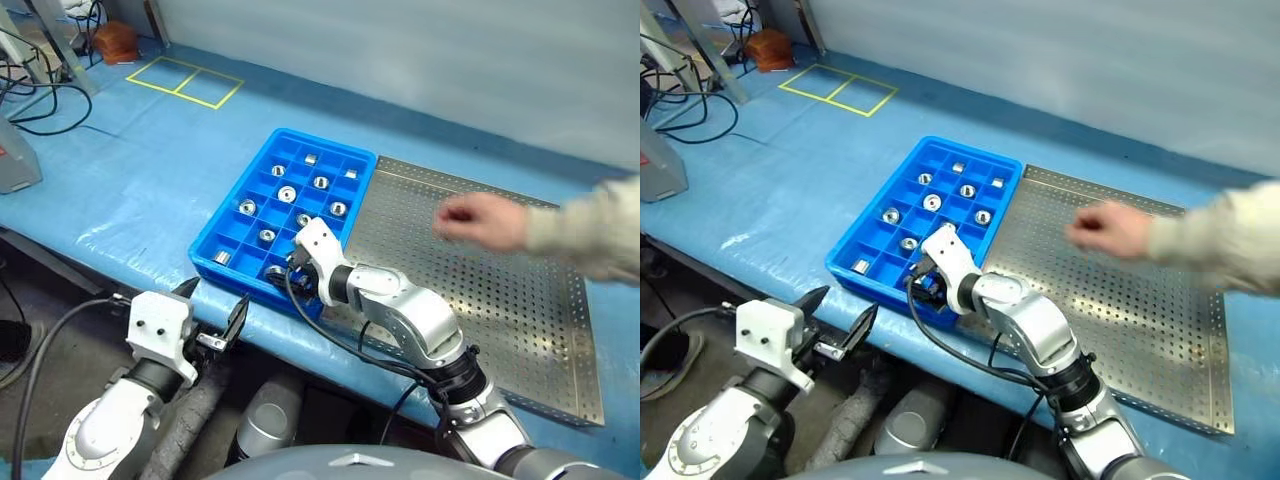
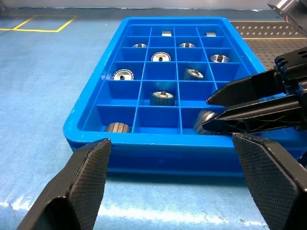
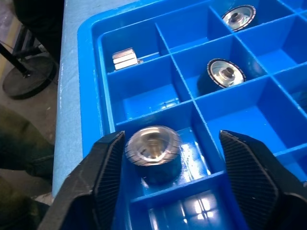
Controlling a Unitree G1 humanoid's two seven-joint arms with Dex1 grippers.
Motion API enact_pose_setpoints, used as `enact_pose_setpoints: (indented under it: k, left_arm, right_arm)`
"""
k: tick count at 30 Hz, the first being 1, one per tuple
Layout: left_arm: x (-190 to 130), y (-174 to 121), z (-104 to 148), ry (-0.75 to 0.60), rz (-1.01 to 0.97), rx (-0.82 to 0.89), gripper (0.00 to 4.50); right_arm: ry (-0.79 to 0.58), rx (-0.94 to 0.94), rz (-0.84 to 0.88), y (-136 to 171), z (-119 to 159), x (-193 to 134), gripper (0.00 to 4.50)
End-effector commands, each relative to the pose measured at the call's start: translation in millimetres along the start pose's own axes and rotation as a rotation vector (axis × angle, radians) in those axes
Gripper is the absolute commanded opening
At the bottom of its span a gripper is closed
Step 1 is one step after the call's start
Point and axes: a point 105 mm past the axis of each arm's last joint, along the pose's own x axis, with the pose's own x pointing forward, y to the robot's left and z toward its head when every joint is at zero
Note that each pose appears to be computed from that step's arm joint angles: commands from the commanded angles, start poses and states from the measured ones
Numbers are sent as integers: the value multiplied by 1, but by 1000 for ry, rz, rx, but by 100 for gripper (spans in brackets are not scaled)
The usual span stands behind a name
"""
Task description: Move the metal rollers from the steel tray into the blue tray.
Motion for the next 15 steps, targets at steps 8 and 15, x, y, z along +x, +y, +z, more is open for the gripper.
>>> enact_pose_setpoints:
  k: [8,15]
  left_arm:
    - [10,-14,16,-39,-143,24,442]
    - [22,-22,16,-27,-233,35,442]
  right_arm:
    - [-115,-33,17,7,19,-27,448]
    - [-115,-7,-49,0,12,-39,448]
